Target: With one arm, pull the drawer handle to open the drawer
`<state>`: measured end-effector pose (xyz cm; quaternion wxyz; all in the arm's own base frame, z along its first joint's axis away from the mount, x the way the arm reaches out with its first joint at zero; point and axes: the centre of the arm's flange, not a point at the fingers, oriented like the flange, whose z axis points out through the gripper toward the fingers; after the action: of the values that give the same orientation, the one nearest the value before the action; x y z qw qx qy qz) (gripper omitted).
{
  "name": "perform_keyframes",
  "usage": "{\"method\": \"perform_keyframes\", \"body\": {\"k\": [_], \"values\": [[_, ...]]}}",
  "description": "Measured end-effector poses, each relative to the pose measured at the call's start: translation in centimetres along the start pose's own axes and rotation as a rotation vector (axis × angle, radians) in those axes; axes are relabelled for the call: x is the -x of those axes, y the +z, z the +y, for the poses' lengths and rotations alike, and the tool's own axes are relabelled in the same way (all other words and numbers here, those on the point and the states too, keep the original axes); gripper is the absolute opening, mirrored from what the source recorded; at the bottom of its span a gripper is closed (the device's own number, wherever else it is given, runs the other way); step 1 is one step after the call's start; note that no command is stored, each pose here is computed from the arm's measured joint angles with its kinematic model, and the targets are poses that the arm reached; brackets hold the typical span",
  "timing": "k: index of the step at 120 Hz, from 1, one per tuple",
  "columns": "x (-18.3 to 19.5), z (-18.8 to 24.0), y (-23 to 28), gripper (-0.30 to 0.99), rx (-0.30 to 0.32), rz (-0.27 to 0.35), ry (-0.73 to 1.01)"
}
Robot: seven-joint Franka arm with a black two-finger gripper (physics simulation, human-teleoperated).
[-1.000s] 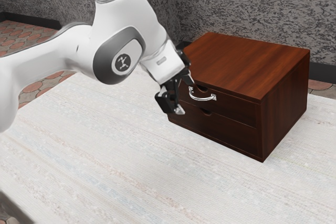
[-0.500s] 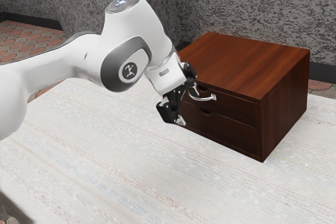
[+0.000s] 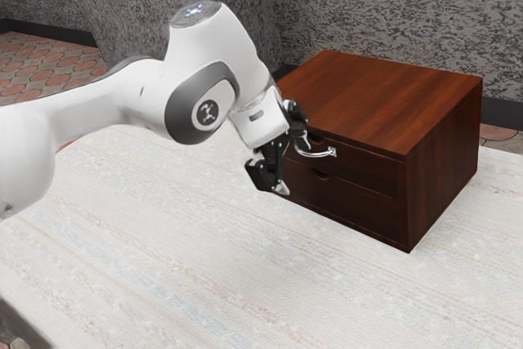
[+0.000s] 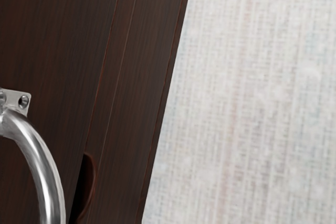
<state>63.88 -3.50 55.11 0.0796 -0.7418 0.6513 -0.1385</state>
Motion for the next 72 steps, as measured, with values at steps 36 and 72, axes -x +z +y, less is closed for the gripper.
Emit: {"method": "perform_keyframes", "body": {"k": [36,72], "values": [[0.3,-0.8,0.8,0.70,-0.015,0.009,0.002],[0.4,-0.6,1.9,0.72,-0.003,0.008,0.002]]}}
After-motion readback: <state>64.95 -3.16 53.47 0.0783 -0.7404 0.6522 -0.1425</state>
